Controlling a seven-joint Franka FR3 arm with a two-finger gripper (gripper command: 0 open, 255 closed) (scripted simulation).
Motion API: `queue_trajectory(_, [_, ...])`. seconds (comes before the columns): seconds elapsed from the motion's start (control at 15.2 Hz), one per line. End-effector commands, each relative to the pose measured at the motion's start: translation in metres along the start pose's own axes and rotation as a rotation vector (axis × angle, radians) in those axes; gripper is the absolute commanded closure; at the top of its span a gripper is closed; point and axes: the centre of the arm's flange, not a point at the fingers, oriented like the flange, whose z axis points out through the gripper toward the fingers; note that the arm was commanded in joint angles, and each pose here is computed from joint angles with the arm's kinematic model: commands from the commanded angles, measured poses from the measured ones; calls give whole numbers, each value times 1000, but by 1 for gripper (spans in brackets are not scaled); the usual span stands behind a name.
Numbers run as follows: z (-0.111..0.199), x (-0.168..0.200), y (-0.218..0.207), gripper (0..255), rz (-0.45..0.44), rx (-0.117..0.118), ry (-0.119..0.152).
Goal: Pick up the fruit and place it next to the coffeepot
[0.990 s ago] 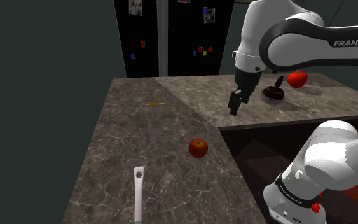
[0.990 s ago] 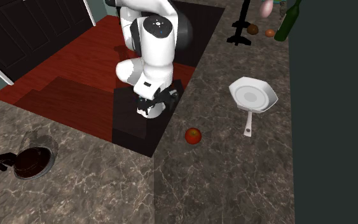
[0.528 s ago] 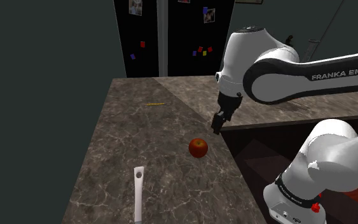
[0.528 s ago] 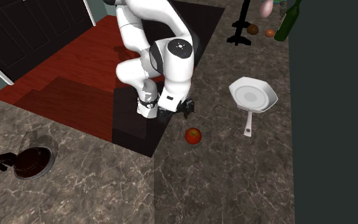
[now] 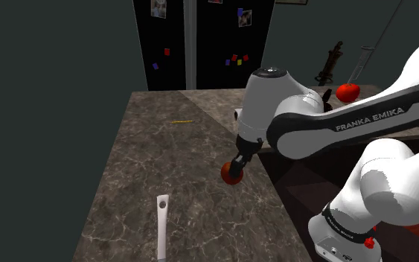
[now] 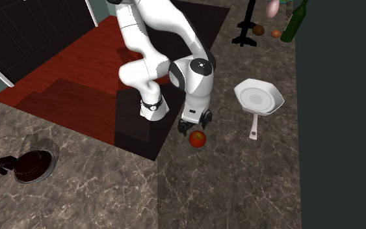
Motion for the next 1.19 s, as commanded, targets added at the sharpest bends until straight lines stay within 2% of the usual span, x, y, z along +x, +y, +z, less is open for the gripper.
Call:
queue_trajectory(0.0, [11,1,-6,0,-3,2,4])
queue_trajectory(0.4, [41,1,-6,0,-3,2,4])
queue_trajectory(0.86, [41,1,-6,0,-3,2,4])
queue_trajectory(0.92, [41,1,-6,255,-3,2,4])
queue_trajectory(1.12, [41,1,-6,255,-3,2,4])
